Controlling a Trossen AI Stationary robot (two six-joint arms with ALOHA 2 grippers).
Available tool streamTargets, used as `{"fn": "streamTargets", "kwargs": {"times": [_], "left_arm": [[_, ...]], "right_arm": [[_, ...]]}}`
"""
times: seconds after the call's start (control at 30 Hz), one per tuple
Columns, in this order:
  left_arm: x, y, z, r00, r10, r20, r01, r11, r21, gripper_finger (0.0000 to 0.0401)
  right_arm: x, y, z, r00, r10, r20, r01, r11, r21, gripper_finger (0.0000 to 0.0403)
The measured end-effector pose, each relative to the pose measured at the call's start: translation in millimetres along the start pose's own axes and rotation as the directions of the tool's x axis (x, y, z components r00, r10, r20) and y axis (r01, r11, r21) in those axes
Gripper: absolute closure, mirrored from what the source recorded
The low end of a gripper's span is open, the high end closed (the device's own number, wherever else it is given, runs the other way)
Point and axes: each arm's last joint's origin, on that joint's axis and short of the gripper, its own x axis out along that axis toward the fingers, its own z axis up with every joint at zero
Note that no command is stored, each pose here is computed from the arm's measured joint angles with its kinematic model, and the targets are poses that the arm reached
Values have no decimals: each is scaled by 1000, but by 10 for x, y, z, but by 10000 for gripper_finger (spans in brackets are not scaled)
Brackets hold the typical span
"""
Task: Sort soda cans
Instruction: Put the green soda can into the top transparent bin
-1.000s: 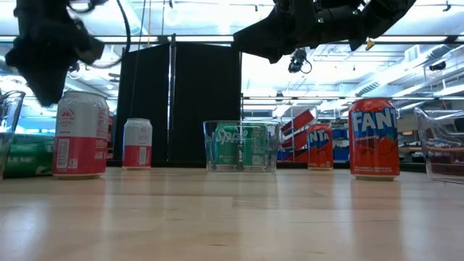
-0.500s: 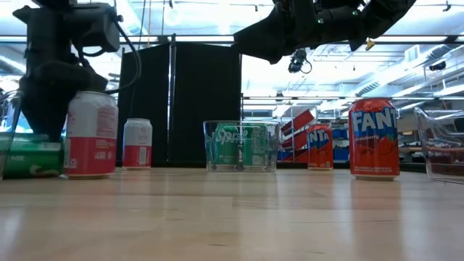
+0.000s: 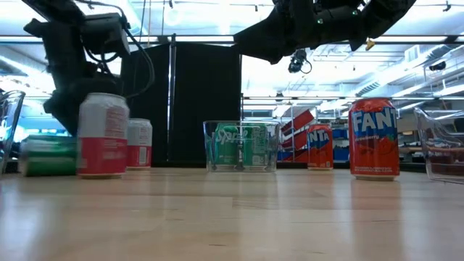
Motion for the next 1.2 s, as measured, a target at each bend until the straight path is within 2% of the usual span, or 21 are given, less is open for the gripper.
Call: {"fn": "streamTargets", "kwargs": {"times": [0.2,0.3,0.5,0.67,0.8,0.97,1.07,1.2], "left_arm": [[41,30,202,989,-9,145,12,1000,-24,138],[91,-20,306,978,-35,204,35,999,7,149],[304,-228,499,958,-167,233,142,982,121,180],[379,-390,596,911,-313,269,258,941,218,202],[341,-506,555,886,-389,251,306,899,312,216],[159,-673,545,848,-454,272,316,847,428,236],[30,-729,540,846,-455,277,290,830,475,251],[-169,-707,460,876,-418,240,260,829,495,283]], "right_arm": [[-3,-33,-1,1000,-22,1,22,1000,-3,188],[-6,-66,-6,999,-33,-1,33,999,-2,188],[-17,-127,-9,999,-52,-1,52,999,6,188],[-17,-115,-39,998,-45,-37,45,999,21,188],[-11,-50,-54,998,-22,-60,25,998,55,188],[56,98,-116,996,25,-81,-18,996,91,188],[128,168,-182,995,45,-84,-36,993,109,188],[251,189,-261,993,28,-114,-15,994,111,189]]}}
